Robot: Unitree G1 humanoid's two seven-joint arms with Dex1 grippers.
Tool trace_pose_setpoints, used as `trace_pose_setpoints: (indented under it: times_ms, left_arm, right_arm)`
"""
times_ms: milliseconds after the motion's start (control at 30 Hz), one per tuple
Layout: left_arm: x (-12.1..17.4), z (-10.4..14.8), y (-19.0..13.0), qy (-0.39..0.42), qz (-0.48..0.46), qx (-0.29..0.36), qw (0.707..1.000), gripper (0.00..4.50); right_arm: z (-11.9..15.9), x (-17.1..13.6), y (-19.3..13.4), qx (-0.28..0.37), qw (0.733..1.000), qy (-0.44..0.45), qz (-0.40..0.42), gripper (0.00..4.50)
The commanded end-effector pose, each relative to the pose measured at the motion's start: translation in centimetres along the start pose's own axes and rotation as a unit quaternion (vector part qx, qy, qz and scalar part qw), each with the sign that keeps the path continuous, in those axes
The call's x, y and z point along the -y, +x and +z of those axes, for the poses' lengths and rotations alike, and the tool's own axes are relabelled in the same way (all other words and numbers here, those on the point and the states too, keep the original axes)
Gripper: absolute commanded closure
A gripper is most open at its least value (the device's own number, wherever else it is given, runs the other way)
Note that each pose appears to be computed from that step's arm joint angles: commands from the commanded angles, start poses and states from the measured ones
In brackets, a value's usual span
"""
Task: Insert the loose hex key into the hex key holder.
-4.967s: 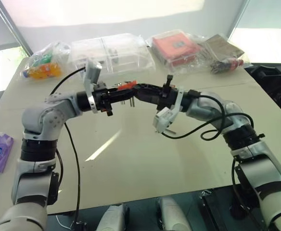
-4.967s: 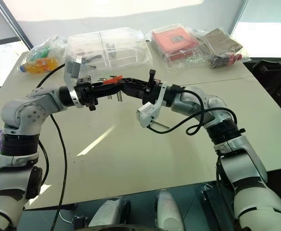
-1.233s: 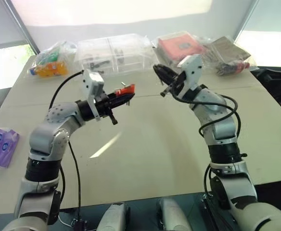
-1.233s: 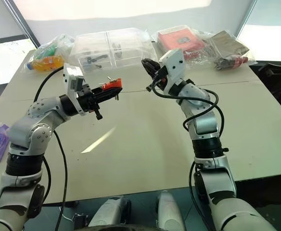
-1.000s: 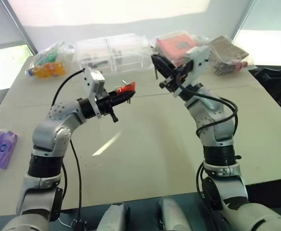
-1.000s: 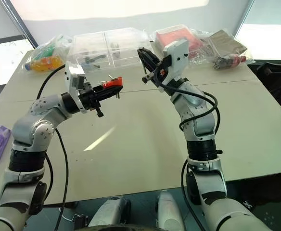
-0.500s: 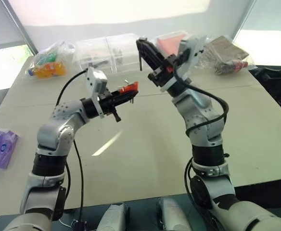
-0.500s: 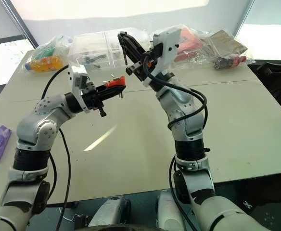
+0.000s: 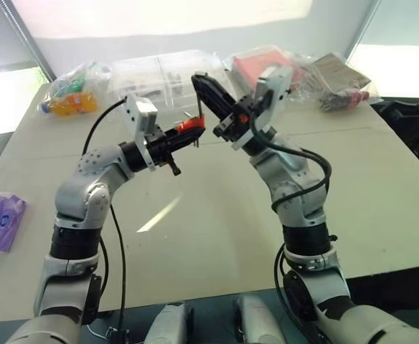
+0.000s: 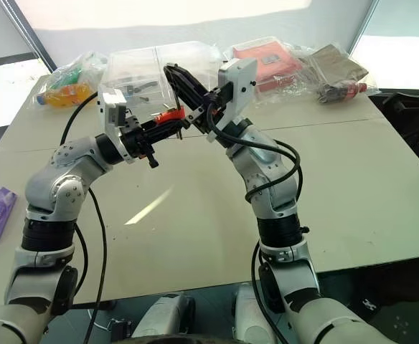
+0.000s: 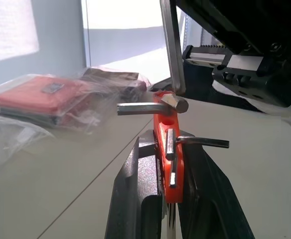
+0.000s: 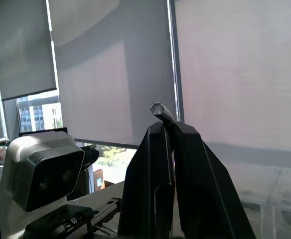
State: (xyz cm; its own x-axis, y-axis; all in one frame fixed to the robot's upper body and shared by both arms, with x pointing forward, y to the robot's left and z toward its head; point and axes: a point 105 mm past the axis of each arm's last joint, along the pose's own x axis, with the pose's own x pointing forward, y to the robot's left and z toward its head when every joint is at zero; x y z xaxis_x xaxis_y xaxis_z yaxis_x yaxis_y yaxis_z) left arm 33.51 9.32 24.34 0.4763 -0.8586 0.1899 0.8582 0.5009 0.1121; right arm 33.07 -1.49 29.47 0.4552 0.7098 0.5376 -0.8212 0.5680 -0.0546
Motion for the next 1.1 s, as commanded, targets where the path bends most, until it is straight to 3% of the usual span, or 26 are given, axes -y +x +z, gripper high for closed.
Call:
trace_pose_setpoints:
  times_ms: [33,500,1100]
  left_arm:
    - [0.1,1.6,0.1,0.017,-0.005,0.023,1.000,4.42]
    - [0.6,1.3,0.1,0.016,-0.015,0.013,1.000,4.42]
    - [1.0,1.7,0.1,0.015,-0.018,0.020,1.000,4.42]
  right_arm:
    - [1.6,-0.8,0.1,0.031,0.999,-0.022,0.012,4.43]
    - [2.9,-0.8,0.9,0.050,0.998,-0.031,0.010,4.43]
    - [1.6,-0.5,0.5,0.031,0.999,-0.032,0.007,4.43]
